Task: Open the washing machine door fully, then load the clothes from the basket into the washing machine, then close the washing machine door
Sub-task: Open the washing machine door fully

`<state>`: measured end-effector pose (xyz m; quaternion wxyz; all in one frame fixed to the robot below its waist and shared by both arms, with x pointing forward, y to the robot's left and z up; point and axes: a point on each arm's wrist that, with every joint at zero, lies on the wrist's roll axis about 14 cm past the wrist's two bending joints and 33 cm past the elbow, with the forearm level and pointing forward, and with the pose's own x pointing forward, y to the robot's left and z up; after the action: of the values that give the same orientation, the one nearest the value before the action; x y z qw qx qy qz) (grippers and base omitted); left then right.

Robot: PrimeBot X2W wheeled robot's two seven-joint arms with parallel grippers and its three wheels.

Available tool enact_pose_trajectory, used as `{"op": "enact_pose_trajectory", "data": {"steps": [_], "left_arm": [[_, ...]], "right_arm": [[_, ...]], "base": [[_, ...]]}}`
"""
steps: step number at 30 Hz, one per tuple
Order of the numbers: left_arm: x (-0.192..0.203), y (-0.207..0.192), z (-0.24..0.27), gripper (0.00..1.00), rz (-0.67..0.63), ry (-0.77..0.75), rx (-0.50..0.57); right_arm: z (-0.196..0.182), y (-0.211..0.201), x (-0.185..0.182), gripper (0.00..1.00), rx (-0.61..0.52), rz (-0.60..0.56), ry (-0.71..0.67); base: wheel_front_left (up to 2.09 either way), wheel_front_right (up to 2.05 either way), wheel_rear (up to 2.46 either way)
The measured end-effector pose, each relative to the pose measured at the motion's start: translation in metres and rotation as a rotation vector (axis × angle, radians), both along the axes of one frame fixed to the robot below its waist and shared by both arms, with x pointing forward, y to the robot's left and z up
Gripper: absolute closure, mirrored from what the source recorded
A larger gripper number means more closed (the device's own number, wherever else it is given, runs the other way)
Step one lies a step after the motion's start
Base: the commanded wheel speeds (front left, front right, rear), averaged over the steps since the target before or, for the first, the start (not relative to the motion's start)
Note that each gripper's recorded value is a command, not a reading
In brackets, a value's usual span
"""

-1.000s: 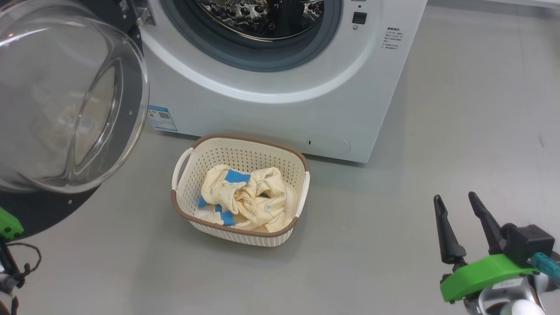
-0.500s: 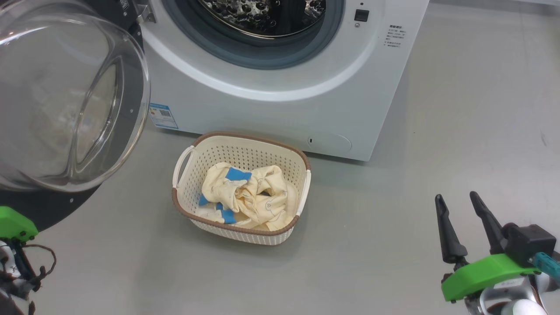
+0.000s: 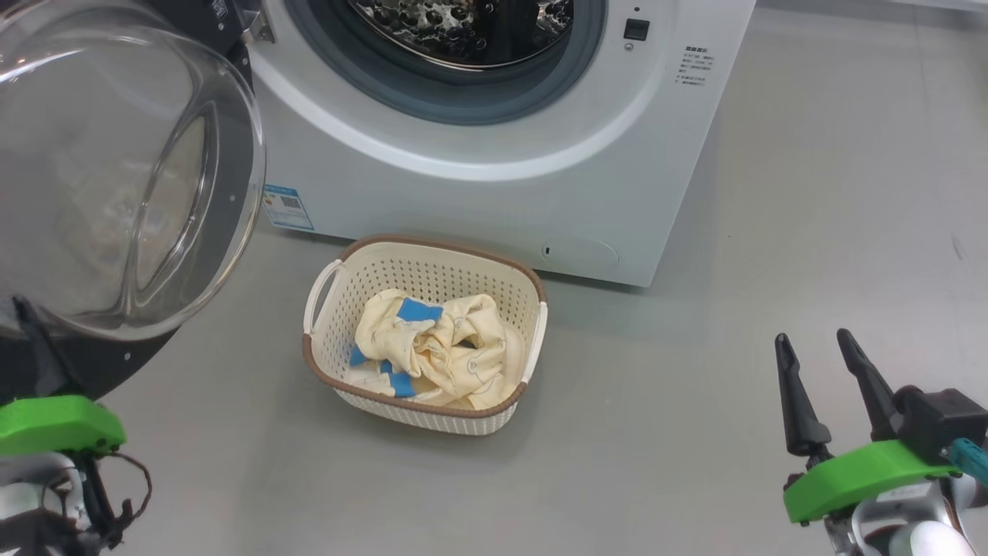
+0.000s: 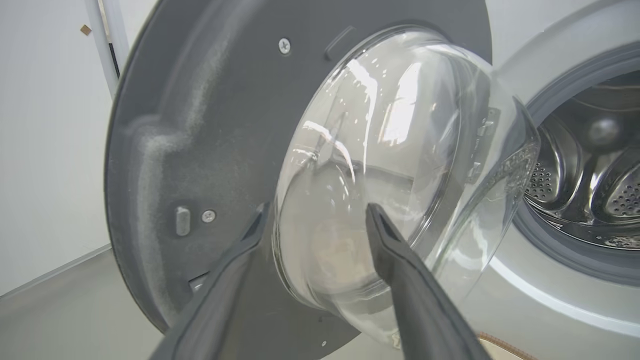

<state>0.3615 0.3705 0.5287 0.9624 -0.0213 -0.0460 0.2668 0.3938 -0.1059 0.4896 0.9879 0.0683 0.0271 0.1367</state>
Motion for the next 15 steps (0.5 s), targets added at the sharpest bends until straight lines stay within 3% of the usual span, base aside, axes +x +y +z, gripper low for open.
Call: {"op": "enact_pose_trajectory", "data": {"steps": [9,15], "left_arm": [[-0.004,-0.036,0.010,0.00,-0.103,-0.029,0.015],[0.005,-0.080,0.010,0.00,-0.230,-0.028,0.013]], "right_arm": [[0.004,-0.008,-0.002,0.00,-0.002,-0.023,-0.014],[0.005,-0.018,-0.005,0.00,-0.006,-0.051,-0.017]], "base": [[0.00,0.00,0.00],[0.00,0.00,0.00]]}}
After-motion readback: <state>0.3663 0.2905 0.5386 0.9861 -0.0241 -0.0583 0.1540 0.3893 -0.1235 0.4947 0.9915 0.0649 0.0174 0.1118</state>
